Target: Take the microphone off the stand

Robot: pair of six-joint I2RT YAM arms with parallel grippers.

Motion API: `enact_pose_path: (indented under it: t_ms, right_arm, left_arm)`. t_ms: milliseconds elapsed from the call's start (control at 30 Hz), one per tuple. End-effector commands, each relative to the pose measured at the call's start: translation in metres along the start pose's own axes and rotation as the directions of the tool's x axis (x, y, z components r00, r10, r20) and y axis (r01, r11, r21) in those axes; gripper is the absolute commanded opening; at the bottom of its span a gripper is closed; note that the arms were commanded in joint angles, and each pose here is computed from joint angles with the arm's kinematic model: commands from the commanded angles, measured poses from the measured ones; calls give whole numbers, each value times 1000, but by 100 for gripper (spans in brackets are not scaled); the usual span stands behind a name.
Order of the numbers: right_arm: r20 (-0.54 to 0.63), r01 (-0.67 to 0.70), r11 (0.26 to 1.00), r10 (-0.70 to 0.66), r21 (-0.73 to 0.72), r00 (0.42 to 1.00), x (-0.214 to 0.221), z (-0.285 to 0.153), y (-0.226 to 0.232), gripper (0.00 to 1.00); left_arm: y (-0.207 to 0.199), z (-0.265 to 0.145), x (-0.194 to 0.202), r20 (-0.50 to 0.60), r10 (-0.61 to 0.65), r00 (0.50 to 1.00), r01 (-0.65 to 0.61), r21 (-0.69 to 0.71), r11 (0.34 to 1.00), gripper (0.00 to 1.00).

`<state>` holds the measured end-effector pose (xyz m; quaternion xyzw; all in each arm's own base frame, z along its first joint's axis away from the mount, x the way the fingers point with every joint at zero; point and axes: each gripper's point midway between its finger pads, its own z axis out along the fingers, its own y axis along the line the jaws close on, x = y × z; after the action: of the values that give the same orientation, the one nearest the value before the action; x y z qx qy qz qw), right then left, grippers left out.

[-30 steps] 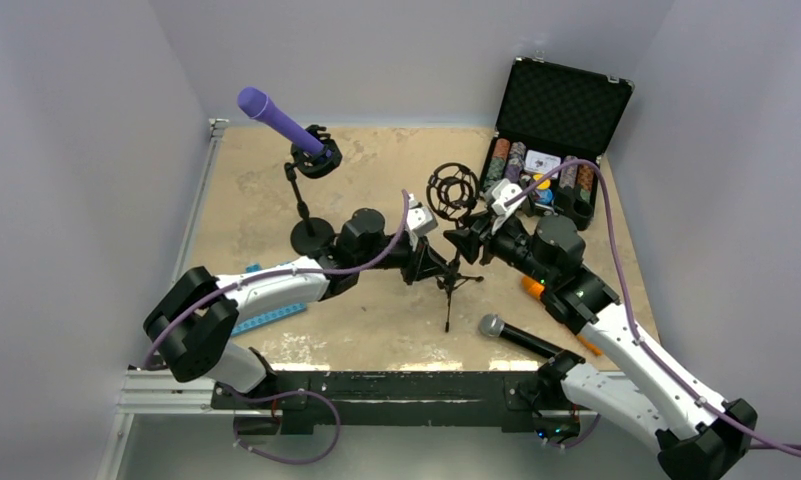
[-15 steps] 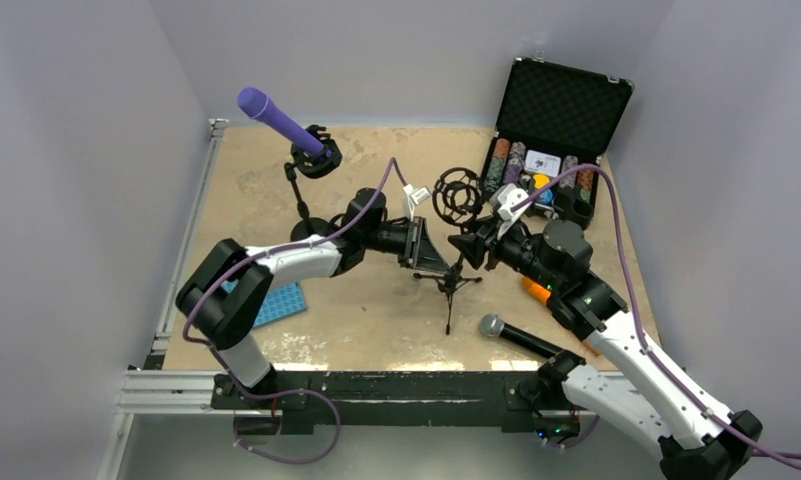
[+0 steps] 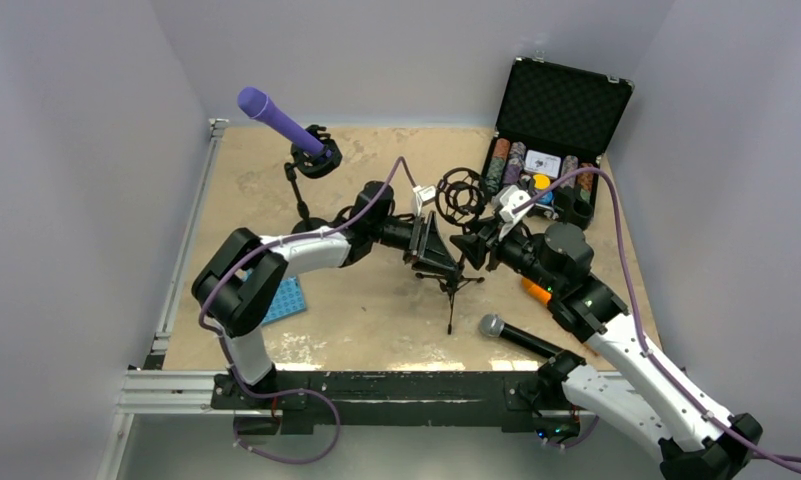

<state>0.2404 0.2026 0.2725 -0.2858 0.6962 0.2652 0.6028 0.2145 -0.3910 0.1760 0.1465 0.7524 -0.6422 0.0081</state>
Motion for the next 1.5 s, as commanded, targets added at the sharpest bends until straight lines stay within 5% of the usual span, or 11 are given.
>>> enact_pose_path:
  t_ms: [0,167,300,467,500,533,567,733,867,1000,1467]
  right_arm:
    - [-207,4,1000,2,30,978,61,-8,-6,0]
    - [-216,-5,1000,10,26,976,62,-6,-6,0]
    - [-207,-2,1000,7,23,978,59,-2,-6,0]
    - [-200,-5,1000,9,23,980,55,2,-7,0]
    - [-199,-5,1000,9,23,980,56,2,-7,0]
    - [-204,-10,1000,15,24,979,58,2,-7,0]
    - [-206,-12,1000,17,22,978,59,2,-6,0]
    - [-221,-19,1000,23,19,975,64,1,-5,0]
    - [-222,-24,999,29,25,975,65,2,-6,0]
    - [-221,-24,999,31,34,975,64,3,-8,0]
    - [-235,-38,999,45,34,971,68,5,-7,0]
  left_arm:
    - [-48,-13,-8,86,236,968,-236,-13,972,68]
    - [-48,-38,-1,122,472,873,-448,-179,876,70]
    - [-18,-55,12,75,661,747,-613,-308,727,68]
    - [3,-67,9,-24,870,493,-795,-418,439,69]
    - [2,-67,7,-34,908,417,-829,-424,365,68]
    - [-3,-66,-3,-46,970,239,-875,-443,195,64]
    - [-6,-65,-7,-52,982,184,-884,-445,142,62]
    - [-25,-55,-20,-52,998,-31,-902,-429,-51,57]
    - [-41,-44,-20,-37,987,-155,-914,-374,-157,57]
    - [-44,-32,-7,-27,978,-206,-939,-276,-206,53]
    - [-29,-13,5,-48,982,-181,-963,-195,-187,44]
